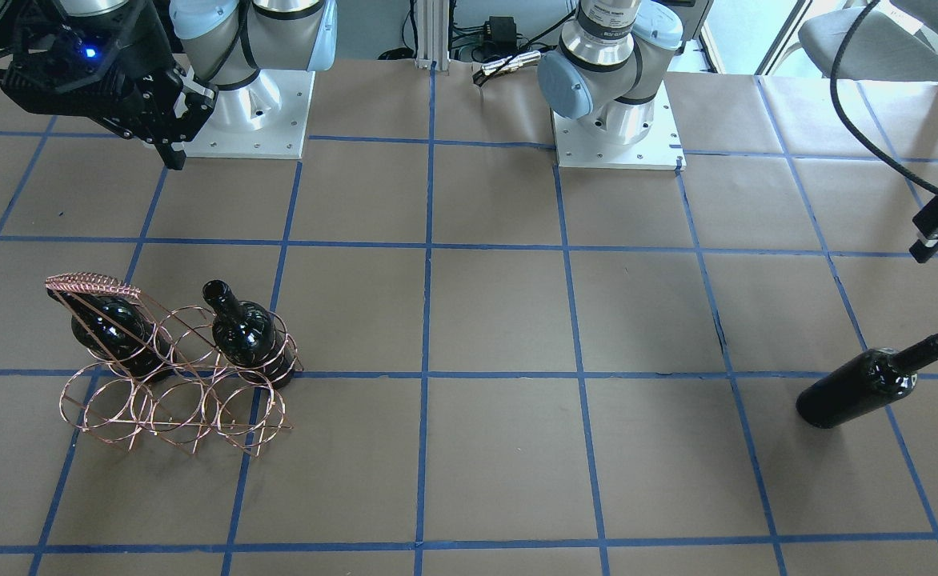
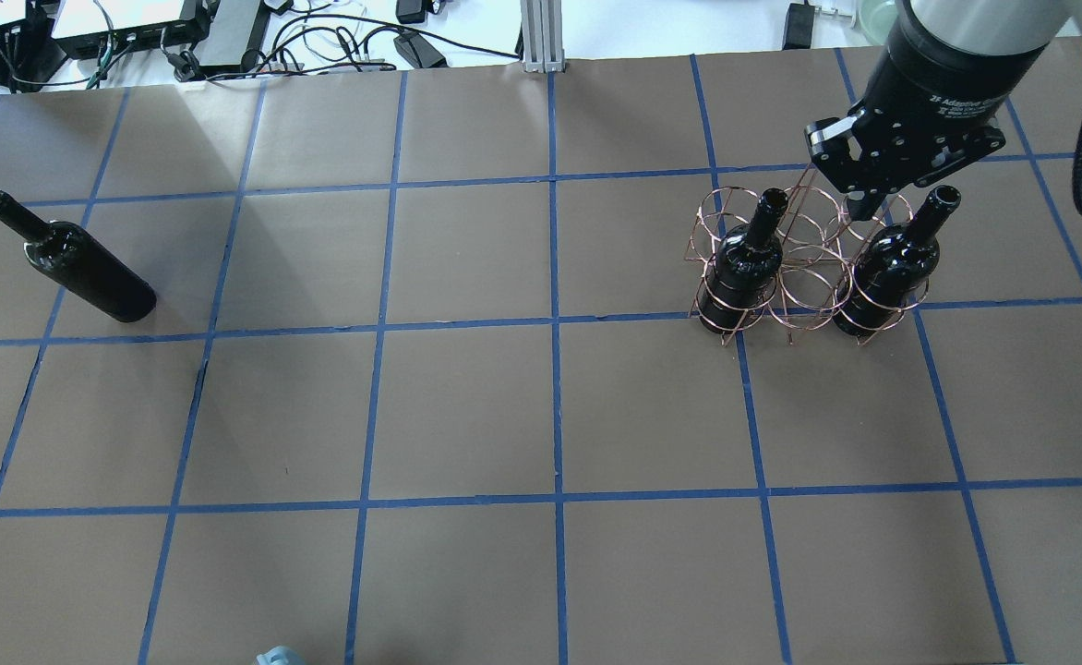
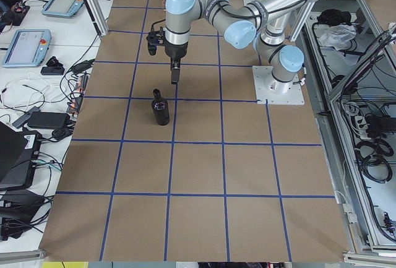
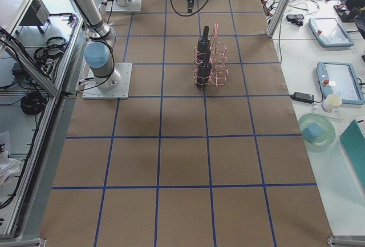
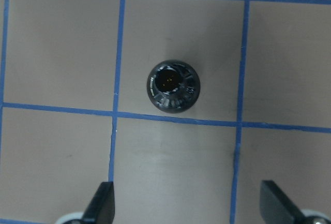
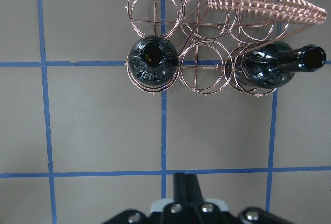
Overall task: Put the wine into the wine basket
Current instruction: 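Lower left gripper onto the bottle neck and close it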
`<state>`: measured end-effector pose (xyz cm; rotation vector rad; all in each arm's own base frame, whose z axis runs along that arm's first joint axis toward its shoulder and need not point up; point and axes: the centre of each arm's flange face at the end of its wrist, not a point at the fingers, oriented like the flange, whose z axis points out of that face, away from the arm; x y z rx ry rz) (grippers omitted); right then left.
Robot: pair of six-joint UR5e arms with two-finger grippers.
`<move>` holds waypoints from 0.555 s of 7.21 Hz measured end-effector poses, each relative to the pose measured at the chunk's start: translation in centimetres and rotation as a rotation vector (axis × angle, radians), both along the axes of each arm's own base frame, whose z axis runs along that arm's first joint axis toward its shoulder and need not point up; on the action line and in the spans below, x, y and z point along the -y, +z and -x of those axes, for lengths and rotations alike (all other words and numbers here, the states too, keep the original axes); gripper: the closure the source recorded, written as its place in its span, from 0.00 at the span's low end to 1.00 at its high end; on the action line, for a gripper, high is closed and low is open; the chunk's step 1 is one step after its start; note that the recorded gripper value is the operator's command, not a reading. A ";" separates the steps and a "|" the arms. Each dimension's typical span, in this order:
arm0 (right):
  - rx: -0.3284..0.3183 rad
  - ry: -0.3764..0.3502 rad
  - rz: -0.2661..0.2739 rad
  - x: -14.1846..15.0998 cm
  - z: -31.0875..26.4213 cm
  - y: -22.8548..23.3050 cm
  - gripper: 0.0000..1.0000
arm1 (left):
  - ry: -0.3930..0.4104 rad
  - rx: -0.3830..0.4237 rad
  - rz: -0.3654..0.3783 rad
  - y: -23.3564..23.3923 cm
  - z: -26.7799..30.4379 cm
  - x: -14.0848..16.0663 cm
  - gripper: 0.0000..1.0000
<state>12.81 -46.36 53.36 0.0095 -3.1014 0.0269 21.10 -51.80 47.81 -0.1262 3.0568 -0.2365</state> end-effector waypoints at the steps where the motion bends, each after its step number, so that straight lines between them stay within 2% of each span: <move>1: -0.002 0.001 0.002 0.0 0.0 0.0 0.96 | 0.000 0.003 0.008 -1.1 -1.3 0.9 0.00; 4: -0.009 0.003 0.003 0.0 0.1 0.0 0.98 | -0.004 -0.036 0.039 -2.9 -3.2 4.2 0.01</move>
